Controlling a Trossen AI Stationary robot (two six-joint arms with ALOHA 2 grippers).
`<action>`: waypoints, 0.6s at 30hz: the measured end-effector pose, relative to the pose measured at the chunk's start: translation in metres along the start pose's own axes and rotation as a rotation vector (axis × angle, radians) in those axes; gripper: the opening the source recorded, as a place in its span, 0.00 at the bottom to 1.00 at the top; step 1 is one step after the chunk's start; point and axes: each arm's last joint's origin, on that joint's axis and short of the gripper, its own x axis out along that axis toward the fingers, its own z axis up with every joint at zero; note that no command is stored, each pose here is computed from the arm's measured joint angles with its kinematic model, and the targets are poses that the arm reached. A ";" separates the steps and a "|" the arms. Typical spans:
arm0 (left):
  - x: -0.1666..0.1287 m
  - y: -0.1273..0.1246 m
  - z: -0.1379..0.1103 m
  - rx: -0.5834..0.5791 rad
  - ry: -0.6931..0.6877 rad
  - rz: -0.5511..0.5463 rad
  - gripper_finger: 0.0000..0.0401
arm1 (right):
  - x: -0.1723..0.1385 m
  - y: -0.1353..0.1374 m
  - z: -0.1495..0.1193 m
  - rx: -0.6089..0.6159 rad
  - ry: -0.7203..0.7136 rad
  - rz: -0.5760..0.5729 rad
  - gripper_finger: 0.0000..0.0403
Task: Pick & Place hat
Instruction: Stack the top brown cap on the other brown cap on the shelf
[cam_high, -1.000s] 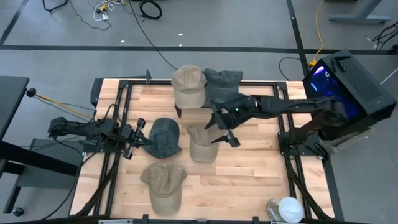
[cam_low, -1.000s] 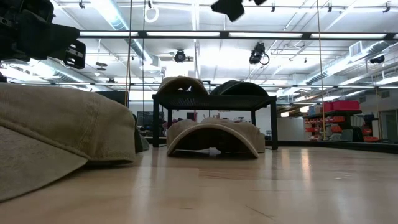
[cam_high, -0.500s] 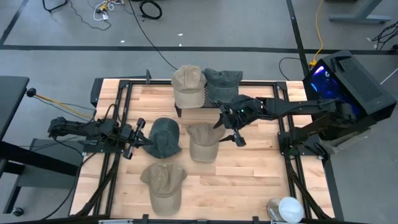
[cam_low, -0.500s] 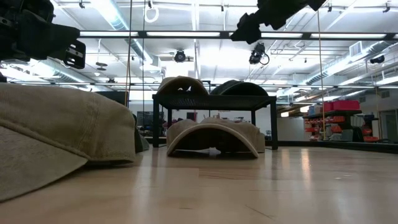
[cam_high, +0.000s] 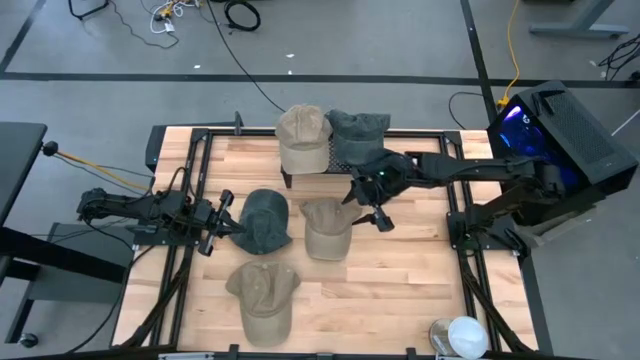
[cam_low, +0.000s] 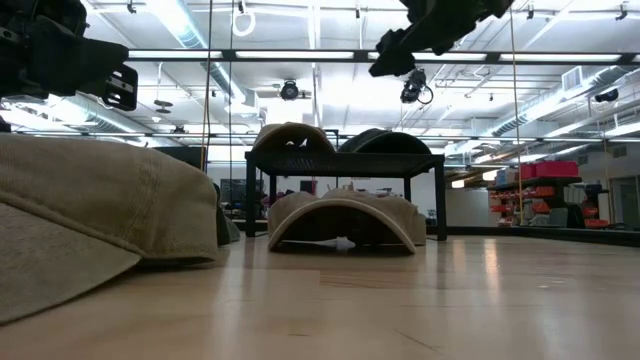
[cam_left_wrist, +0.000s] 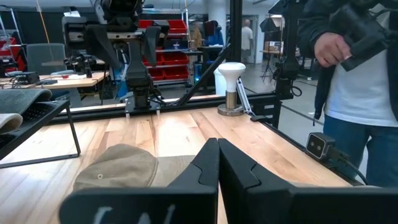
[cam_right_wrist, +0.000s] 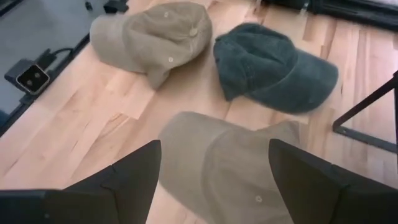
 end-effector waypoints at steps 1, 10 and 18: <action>0.000 0.000 0.000 0.000 0.000 0.000 0.01 | 0.001 -0.002 0.001 -0.001 0.019 0.007 0.74; 0.000 0.000 0.000 0.000 0.000 0.000 0.01 | 0.021 -0.021 0.015 -0.125 0.197 0.004 0.74; 0.000 0.000 0.000 0.000 0.000 0.000 0.01 | 0.038 -0.033 0.023 -0.243 0.279 -0.019 0.74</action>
